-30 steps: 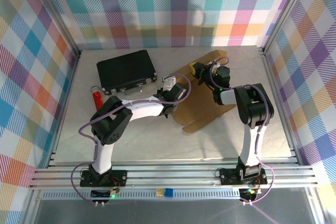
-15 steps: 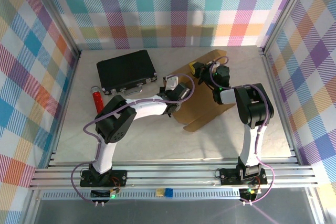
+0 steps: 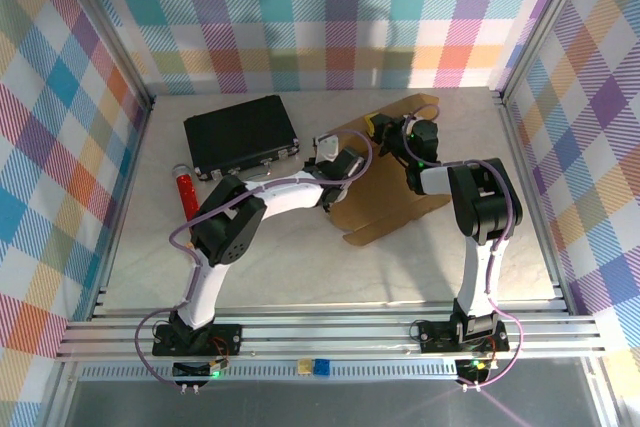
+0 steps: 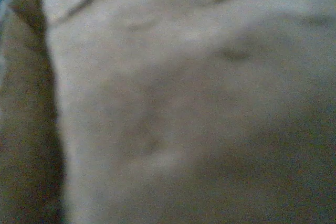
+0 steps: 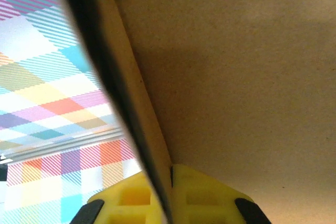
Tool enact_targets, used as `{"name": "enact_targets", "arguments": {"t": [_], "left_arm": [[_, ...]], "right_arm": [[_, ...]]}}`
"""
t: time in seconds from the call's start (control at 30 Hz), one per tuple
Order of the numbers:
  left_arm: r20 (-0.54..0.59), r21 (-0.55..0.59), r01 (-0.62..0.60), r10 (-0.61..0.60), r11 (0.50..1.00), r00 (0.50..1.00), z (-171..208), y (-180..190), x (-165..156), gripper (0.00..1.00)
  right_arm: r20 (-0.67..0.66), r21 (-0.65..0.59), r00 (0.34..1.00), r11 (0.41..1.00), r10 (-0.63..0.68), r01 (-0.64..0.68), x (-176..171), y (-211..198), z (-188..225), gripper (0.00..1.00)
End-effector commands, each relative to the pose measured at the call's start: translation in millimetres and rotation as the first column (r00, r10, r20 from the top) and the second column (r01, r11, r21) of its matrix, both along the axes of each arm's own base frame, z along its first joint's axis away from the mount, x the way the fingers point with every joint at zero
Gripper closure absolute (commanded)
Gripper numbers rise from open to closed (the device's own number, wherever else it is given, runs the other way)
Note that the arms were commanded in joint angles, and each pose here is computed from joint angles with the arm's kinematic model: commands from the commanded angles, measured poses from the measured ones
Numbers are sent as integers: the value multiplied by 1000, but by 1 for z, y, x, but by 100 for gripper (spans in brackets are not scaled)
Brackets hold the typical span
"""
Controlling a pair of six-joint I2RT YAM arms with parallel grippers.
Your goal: Fold the paper box
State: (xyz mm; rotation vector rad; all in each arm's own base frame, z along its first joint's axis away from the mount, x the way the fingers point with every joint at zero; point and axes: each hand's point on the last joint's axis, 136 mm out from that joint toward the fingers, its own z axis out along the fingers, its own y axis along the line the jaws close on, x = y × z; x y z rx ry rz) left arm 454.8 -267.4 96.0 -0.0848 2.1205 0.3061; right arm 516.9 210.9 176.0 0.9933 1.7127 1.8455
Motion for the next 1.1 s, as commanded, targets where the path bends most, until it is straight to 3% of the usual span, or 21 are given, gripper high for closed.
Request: {"name": "enact_targets", "arguments": {"t": [0.0, 0.23, 0.4, 0.5, 0.57, 0.7, 0.9, 1.07], "left_arm": [[-84, 110, -34, 44, 993, 995, -23, 21, -2, 100], [-82, 186, -72, 89, 980, 993, -20, 33, -3, 100], [-85, 251, -43, 66, 967, 994, -16, 36, -3, 100], [-85, 266, 8, 15, 964, 996, -13, 36, -4, 100], [-65, 253, 39, -23, 967, 998, -8, 34, -4, 100], [-65, 253, 107, -94, 961, 993, -1, 39, -7, 100], [-73, 233, 184, -172, 955, 982, 16, 50, -5, 100], [-101, 210, 290, -275, 934, 956, 26, 58, -3, 100]], "right_arm": [[-31, 29, 995, 995, 94, -93, -13, 17, 4, 100], [-92, 9, 995, 999, 48, -47, -17, 9, -1, 100], [-126, -53, 992, 999, 5, -12, -24, 1, 3, 77], [-135, -78, 991, 997, -18, 8, -27, -5, 10, 53], [-130, -99, 991, 995, -35, 22, -30, -10, 17, 43], [-152, -182, 986, 982, -76, 48, -43, -24, 34, 31], [-98, -426, 983, 899, -153, 98, -74, -70, 60, 26], [-106, -484, 977, 868, -185, 111, -91, -107, 60, 28]]}}
